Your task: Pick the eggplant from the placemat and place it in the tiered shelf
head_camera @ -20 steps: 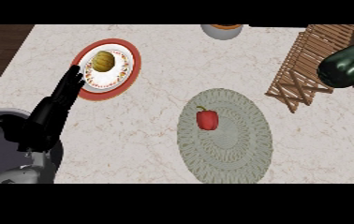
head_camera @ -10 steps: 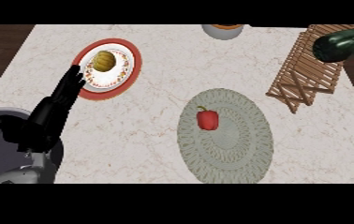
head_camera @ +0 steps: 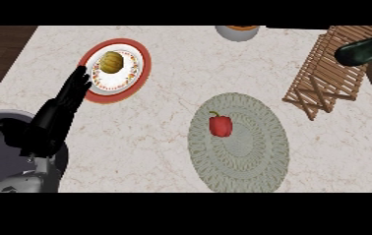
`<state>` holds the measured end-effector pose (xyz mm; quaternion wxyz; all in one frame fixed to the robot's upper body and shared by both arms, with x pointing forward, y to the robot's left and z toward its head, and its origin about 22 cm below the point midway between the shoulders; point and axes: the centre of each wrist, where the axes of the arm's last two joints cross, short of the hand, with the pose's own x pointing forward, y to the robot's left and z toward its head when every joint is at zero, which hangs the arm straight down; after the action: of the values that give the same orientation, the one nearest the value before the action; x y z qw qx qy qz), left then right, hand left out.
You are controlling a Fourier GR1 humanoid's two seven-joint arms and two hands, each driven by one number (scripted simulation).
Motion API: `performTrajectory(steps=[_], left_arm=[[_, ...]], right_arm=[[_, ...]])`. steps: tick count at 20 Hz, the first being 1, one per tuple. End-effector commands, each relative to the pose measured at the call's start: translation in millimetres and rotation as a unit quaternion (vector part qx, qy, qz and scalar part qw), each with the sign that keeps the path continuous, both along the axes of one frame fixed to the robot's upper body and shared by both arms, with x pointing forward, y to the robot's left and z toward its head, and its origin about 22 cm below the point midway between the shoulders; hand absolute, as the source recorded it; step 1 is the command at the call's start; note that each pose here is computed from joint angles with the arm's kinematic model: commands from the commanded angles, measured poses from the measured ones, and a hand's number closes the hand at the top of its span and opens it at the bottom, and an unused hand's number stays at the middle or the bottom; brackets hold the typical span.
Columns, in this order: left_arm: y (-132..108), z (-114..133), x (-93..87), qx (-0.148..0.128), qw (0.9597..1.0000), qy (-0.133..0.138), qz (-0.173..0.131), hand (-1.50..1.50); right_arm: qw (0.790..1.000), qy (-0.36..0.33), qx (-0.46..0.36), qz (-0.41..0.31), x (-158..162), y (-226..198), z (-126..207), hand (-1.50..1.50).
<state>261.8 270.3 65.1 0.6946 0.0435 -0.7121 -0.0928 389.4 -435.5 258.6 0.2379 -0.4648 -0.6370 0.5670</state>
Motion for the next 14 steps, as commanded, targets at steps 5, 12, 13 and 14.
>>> performTrajectory(steps=[5, 12, 13, 14], left_arm=[[5.2, 0.5, 1.2, 0.004, 0.9999, 0.011, 0.002, 0.00], [11.7, 4.8, -2.2, 0.003, 0.9999, 0.010, 0.012, 0.00], [11.4, 8.7, 18.2, -0.003, 0.9999, 0.004, 0.012, 0.00], [-1.4, 0.4, 2.4, -0.002, 0.9999, 0.008, 0.007, 0.00]], right_arm=[[0.991, -0.016, 0.135, -0.001, 15.8, 1.9, 20.0, -1.50], [0.944, 0.008, 0.326, 0.039, 0.8, -15.3, 79.4, -1.50], [0.943, 0.012, 0.332, 0.030, -2.3, -16.0, 91.2, -1.50], [0.931, 0.017, 0.365, 0.019, -12.7, -30.1, 102.0, -1.50]])
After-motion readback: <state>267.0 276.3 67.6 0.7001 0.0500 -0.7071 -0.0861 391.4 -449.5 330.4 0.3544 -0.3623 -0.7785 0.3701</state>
